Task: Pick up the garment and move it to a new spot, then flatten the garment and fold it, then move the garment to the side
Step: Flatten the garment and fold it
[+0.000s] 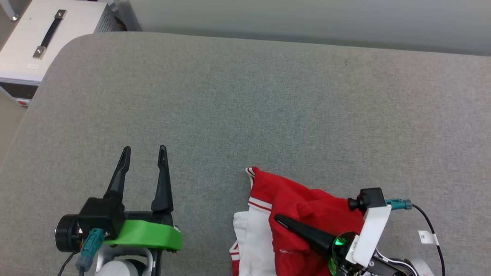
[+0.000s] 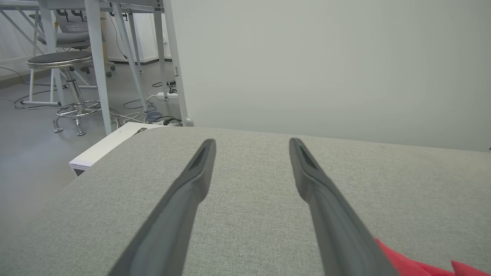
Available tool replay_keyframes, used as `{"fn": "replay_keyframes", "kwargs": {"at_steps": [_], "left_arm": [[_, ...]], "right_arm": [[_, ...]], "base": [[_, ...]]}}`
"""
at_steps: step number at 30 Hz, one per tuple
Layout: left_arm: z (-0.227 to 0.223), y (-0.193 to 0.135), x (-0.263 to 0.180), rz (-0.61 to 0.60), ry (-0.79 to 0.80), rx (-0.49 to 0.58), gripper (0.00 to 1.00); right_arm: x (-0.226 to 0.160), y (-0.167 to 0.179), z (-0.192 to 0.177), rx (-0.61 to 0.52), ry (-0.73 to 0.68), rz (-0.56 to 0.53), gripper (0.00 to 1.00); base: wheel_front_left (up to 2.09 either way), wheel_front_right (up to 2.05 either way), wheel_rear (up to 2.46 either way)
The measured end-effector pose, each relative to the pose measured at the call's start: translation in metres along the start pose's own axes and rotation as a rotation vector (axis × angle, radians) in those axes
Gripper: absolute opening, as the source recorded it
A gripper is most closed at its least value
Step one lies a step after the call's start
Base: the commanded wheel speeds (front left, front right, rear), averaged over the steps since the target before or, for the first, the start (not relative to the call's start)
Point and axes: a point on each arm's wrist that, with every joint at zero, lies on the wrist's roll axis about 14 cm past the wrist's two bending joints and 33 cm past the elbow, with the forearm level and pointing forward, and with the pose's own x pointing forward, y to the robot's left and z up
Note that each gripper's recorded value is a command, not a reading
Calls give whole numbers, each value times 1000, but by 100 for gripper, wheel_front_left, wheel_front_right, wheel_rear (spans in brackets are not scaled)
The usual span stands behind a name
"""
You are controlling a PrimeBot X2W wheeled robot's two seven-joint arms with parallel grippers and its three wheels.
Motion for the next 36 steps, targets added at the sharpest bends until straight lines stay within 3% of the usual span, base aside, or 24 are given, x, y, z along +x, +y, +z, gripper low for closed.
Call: {"fn": "replay_keyframes", "kwargs": {"at_steps": [4, 12, 13, 15, 16, 25, 30, 36], "left_arm": [[-7, 0, 6, 4, 10, -1, 100], [-20, 0, 12, 9, 37, -4, 100], [-20, 0, 13, 9, 37, -3, 100], [-21, 1, 13, 11, 37, -4, 100], [-21, 1, 13, 10, 37, -4, 100], [-10, 3, 12, 14, 0, -6, 100], [-1, 2, 8, 9, -26, -5, 100], [3, 1, 1, 1, -32, -1, 100]], "right_arm": [[11, -5, 4, -20, 1, -15, 0], [14, -42, 2, -77, 19, -151, 0], [15, -44, 2, -85, 16, -158, 10], [17, -44, 1, -90, 14, -158, 85], [18, -45, 0, -90, 11, -161, 100], [17, -39, -3, -201, -1, -177, 100], [8, -25, 12, -381, -80, -186, 100], [-29, -14, 70, -666, -338, -280, 100]], "base": [[0, 0, 0], [0, 0, 0], [0, 0, 0], [0, 0, 0], [0, 0, 0], [0, 0, 0], [0, 0, 0], [0, 0, 0]]}}
